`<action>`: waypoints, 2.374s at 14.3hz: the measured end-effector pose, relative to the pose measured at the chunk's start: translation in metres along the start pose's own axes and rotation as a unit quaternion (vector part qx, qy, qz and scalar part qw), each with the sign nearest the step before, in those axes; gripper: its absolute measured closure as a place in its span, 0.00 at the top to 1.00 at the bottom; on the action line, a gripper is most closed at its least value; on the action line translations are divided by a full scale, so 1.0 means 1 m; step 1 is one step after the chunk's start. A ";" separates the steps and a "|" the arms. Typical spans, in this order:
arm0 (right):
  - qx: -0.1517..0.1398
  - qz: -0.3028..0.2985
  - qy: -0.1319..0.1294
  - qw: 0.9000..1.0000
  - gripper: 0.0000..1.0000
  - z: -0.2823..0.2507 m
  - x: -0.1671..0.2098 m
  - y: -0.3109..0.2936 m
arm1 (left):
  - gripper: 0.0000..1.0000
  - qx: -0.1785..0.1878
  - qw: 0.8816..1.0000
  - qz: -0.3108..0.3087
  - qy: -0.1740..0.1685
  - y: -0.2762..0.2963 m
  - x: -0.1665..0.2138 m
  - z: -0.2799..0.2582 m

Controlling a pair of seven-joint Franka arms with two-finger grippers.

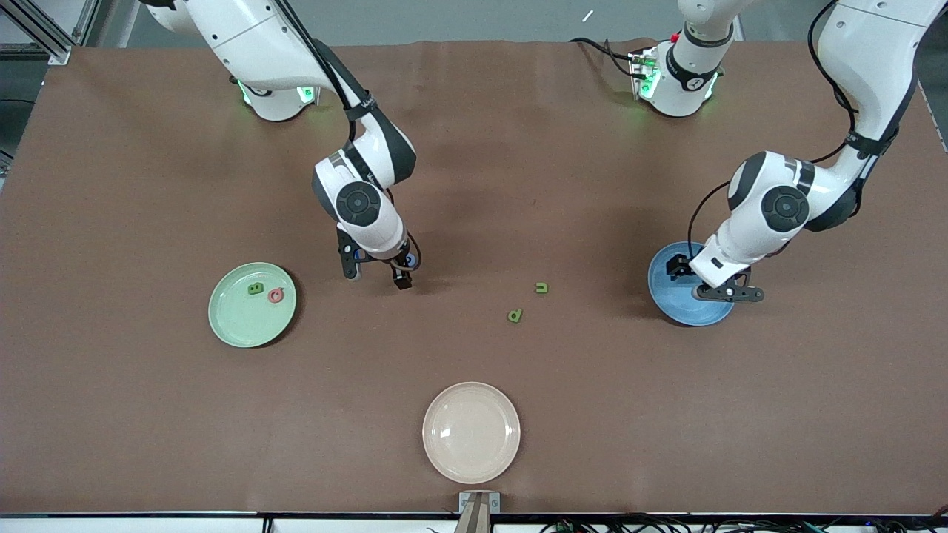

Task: Sort upper and lower case letters into plates
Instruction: 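Move the right gripper to the blue G while the left gripper nears the u, then grasp the blue G with the right gripper while the left gripper grasps the u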

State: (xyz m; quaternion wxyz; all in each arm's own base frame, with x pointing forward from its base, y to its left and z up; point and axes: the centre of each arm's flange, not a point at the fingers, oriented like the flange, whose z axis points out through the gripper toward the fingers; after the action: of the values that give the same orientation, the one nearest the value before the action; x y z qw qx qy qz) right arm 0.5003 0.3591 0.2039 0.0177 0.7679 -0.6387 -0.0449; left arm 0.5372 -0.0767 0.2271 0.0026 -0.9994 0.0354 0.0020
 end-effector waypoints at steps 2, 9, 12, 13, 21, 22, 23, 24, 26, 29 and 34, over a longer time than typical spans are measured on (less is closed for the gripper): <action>-0.003 0.016 0.005 1.000 0.98 0.008 -0.009 0.005 | 1.00 -0.003 1.000 -0.013 0.007 0.025 0.005 -0.012; 0.005 0.033 0.016 0.999 0.88 0.021 -0.010 0.005 | 1.00 -0.018 0.996 -0.084 0.009 0.145 0.012 -0.028; 0.015 0.034 0.010 0.999 0.78 0.028 -0.010 0.002 | 1.00 -0.038 0.992 -0.118 0.003 0.186 0.018 -0.022; 0.016 0.034 0.009 0.999 0.78 0.031 -0.010 0.002 | 1.00 -0.042 0.991 -0.126 0.000 0.197 0.020 -0.018; 0.022 0.016 0.021 0.999 0.74 0.031 -0.011 0.002 | 1.00 -0.018 0.988 -0.150 0.006 0.263 0.027 0.020; 0.022 0.012 0.024 0.999 0.74 0.031 -0.012 0.002 | 1.00 -0.016 0.989 -0.147 0.008 0.270 0.027 0.023; 0.023 0.010 0.026 0.999 0.74 0.031 -0.012 0.003 | 1.00 -0.013 0.990 -0.143 0.009 0.276 0.026 0.027; 0.023 0.010 0.026 0.999 0.74 0.031 -0.012 0.002 | 1.00 -0.010 0.990 -0.139 0.009 0.280 0.025 0.030; 0.022 0.010 0.027 0.999 0.72 0.030 -0.012 0.002 | 1.00 -0.005 0.991 -0.135 0.008 0.286 0.023 0.037; 0.023 0.009 0.027 0.999 0.68 0.030 -0.012 0.002 | 0.97 -0.003 0.992 -0.130 0.005 0.292 0.020 0.043; 0.020 0.006 0.033 0.999 0.51 0.028 -0.012 0.000 | 0.79 -0.002 0.992 -0.127 0.002 0.296 0.018 0.048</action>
State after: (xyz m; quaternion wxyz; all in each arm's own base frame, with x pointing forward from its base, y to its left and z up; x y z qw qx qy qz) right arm 0.4955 0.3713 0.1771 0.0240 0.7654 -0.6431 -0.0069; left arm 0.5336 -0.3731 0.1771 0.0007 -0.9958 -0.0915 -0.0004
